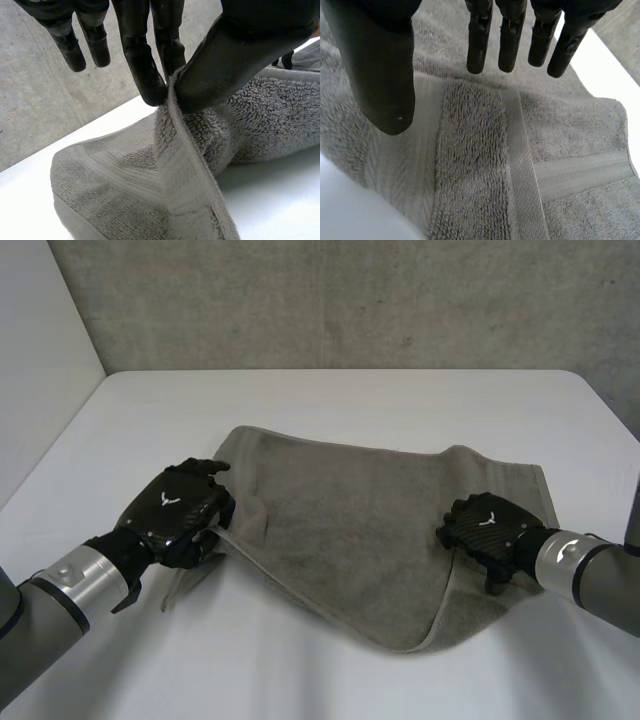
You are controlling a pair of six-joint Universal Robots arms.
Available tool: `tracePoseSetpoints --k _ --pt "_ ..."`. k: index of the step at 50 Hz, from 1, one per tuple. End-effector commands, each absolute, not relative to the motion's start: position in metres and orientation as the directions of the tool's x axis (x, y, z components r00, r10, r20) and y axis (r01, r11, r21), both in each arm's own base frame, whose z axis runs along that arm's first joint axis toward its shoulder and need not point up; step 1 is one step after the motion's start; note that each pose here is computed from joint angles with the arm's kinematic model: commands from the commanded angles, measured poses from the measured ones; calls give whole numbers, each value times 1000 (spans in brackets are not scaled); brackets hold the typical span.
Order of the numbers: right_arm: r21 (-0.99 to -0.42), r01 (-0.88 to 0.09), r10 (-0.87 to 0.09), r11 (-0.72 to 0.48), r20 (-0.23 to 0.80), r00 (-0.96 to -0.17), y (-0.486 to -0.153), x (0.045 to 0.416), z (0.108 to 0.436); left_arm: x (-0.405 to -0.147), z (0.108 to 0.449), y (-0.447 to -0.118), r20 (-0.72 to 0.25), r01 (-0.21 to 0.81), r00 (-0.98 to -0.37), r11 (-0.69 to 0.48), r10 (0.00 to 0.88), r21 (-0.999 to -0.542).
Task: Fold the towel.
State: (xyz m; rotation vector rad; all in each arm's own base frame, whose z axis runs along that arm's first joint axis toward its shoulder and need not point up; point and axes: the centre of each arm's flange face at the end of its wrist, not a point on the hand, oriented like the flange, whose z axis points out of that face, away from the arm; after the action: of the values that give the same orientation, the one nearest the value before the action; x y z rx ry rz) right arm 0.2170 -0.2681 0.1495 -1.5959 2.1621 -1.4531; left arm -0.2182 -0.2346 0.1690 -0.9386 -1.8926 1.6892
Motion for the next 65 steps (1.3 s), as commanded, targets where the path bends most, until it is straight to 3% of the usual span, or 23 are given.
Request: tracePoseSetpoints --k 1,8,19,35,54,59,61,65 --pt "-684 -730 -784 19 443 -435 -273 221 135 -218 169 -235 -116 199 -676 28 727 -980" --pt "-669 -743 -791 2 454 -410 -273 223 130 -218 169 -234 -117 199 -677 28 726 -980" --pt "-679 -734 -762 -19 485 -429 -268 218 152 -214 169 -238 -115 198 -687 33 717 -980" --pt "-662 -746 -786 73 422 -452 -250 200 135 -214 168 -236 -107 199 -687 44 718 -979" --pt "-666 -741 -772 84 427 -471 -236 189 152 -214 168 -232 -92 203 -689 69 719 -977" --pt "-722 -687 -746 81 413 -523 -230 188 196 -213 170 -227 -65 207 -689 110 722 -972" --pt "-792 -604 -699 87 384 -604 -237 186 223 -213 172 -226 -57 210 -690 125 721 -970" --pt "-831 -545 -659 112 349 -667 -245 181 237 -212 178 -226 -46 211 -692 142 720 -967"
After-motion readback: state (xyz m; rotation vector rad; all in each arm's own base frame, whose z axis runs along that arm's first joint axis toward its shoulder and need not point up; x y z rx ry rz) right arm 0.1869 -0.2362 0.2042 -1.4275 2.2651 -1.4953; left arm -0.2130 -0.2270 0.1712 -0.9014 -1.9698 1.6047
